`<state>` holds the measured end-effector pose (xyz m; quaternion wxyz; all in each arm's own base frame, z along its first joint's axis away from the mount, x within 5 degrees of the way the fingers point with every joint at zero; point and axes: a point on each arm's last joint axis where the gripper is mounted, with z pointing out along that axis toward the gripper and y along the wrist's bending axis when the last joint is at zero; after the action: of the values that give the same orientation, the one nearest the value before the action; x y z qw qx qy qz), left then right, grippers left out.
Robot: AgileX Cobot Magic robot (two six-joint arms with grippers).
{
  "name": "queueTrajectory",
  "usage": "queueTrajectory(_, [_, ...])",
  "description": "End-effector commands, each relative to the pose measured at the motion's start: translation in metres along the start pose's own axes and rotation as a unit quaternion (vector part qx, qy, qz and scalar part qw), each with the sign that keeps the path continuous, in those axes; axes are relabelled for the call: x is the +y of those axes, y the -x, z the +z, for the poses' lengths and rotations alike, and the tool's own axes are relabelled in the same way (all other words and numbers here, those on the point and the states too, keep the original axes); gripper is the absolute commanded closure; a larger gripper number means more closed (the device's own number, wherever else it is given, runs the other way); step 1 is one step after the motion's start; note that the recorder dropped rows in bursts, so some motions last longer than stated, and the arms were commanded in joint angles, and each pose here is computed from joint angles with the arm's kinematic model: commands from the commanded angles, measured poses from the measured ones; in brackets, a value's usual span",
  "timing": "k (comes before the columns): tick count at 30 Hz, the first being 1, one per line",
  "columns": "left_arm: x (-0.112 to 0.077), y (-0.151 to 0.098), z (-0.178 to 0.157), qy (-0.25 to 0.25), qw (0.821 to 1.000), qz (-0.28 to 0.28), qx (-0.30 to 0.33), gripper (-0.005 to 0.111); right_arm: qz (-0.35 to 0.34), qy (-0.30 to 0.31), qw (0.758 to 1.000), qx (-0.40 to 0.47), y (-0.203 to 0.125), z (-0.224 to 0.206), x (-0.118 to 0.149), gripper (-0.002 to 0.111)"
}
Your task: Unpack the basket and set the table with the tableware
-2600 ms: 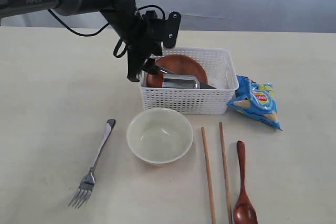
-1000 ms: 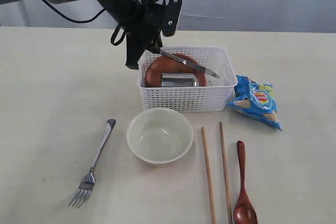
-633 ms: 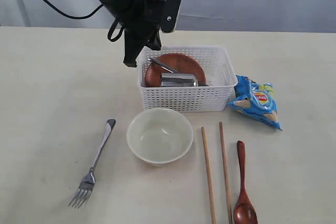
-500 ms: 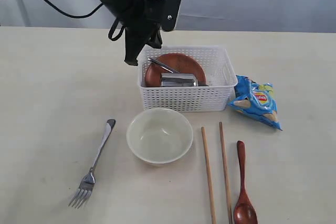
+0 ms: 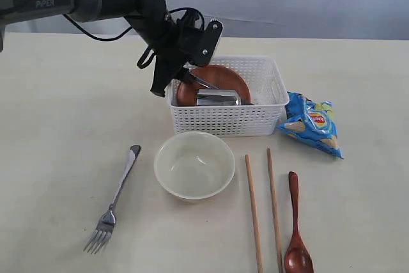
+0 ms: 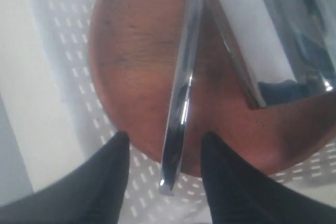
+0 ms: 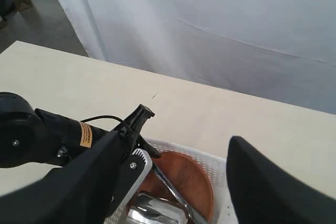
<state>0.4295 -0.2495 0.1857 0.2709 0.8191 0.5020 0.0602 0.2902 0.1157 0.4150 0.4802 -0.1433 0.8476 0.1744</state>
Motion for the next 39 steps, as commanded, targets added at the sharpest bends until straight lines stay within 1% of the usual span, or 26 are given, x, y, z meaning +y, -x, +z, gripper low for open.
queueTrajectory(1, [-0.005, 0.007, 0.014, -0.006, 1.000, 0.019, -0.010, 0.065, 0.001, -0.003, 1.000, 0.000, 0.000, 0.001, -0.002, 0.051])
queueTrajectory(7, [-0.007, 0.016, 0.025, 0.002, 0.999, 0.039, -0.013, 0.065, 0.001, -0.003, 1.000, 0.000, 0.000, 0.001, -0.002, 0.051])
queueTrajectory(9, [-0.009, 0.018, 0.031, 0.001, 0.999, 0.040, -0.013, 0.068, 0.001, -0.003, 1.000, 0.000, 0.000, 0.001, -0.002, 0.051])
queueTrajectory(11, [-0.011, 0.017, 0.035, -0.003, 0.999, 0.040, -0.012, 0.076, 0.001, -0.003, 1.000, 0.000, 0.000, 0.001, -0.002, 0.051])
queueTrajectory(16, [-0.013, 0.016, 0.039, -0.008, 0.999, 0.039, -0.012, 0.106, 0.001, -0.003, 1.000, 0.000, 0.000, 0.001, -0.002, 0.051])
queueTrajectory(24, [-0.008, 0.017, 0.029, 0.003, 0.999, 0.042, -0.012, 0.107, 0.001, -0.003, 1.000, 0.000, 0.000, 0.001, -0.002, 0.051])
queueTrajectory(30, [0.001, 0.021, 0.009, 0.023, 0.999, 0.043, -0.014, 0.107, 0.001, -0.003, 1.000, 0.000, 0.000, 0.001, -0.002, 0.051])
queueTrajectory(34, [0.009, 0.025, -0.011, 0.042, 0.999, 0.030, -0.016, 0.107, 0.001, -0.003, 1.000, 0.000, 0.000, 0.001, -0.002, 0.051])
queueTrajectory(39, [0.014, 0.028, -0.028, 0.054, 0.998, 0.033, -0.019, 0.107, 0.001, -0.003, 1.000, 0.000, 0.000, 0.001, -0.002, 0.051])
